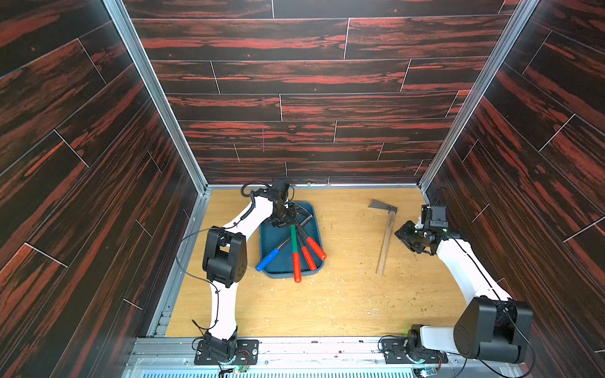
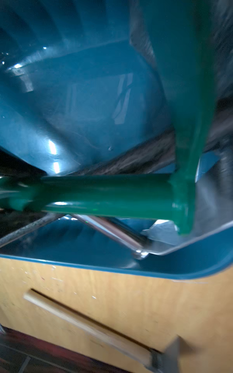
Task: Put the small hoe into the storage box
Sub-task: Place the hoe in the storage box, then pick up the hoe from the center of the board.
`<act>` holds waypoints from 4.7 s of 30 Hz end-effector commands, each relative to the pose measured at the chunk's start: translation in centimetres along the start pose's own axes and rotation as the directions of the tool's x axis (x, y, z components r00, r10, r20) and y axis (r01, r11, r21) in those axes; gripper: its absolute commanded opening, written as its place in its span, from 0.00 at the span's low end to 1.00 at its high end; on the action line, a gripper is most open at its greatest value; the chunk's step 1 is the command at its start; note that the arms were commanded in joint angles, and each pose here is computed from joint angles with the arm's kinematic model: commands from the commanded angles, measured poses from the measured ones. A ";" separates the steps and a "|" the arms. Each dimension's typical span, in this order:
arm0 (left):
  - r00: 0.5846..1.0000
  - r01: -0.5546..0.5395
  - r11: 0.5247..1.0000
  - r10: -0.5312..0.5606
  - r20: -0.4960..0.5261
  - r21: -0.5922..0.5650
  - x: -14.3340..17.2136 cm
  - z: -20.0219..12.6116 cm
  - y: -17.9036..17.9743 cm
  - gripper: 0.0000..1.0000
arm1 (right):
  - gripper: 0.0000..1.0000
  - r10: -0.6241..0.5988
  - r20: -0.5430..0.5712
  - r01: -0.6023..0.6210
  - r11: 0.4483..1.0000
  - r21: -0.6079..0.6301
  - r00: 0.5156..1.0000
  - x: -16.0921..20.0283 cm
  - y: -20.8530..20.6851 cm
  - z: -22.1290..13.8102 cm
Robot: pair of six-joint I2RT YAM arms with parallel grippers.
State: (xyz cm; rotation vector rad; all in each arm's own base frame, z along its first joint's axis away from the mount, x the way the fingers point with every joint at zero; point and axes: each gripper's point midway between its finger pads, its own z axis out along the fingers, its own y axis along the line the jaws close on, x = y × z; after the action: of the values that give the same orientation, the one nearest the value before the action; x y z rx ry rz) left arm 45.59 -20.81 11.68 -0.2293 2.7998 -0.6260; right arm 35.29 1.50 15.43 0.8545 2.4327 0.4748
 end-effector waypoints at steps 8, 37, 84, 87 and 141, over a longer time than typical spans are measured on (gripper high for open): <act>0.979 0.053 0.993 -0.073 0.188 0.109 -2.9 -4.0 -2.8 0.00 | 0.42 -0.015 -0.019 0.015 1.000 0.001 1.000 0.4 0.1 0.4; 0.916 0.258 0.915 -0.333 0.222 0.310 -3.4 -3.9 -3.1 0.00 | 0.42 -0.015 -0.036 0.015 1.000 -0.007 0.999 1.0 -0.1 0.8; 0.934 0.040 0.990 0.010 0.358 -0.134 -0.8 -11.5 -0.7 0.52 | 0.43 -0.137 0.045 0.139 0.990 -0.038 0.990 -1.7 3.6 0.5; 0.930 -0.052 0.981 0.114 0.348 -0.185 -0.1 -11.3 -2.6 0.52 | 0.43 -0.130 0.053 0.129 0.991 0.023 0.990 -3.0 3.1 1.7; 0.882 -0.134 0.973 0.203 0.425 -0.187 2.9 -14.2 -2.7 0.50 | 0.15 -0.173 -0.165 0.213 0.939 0.270 0.971 -9.3 -0.7 20.7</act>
State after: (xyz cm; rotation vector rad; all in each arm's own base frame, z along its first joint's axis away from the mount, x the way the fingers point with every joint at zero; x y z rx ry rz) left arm 39.52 -19.04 23.40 -0.1197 2.4227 -0.2864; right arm 53.55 -2.43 2.48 0.7010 2.6931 0.0849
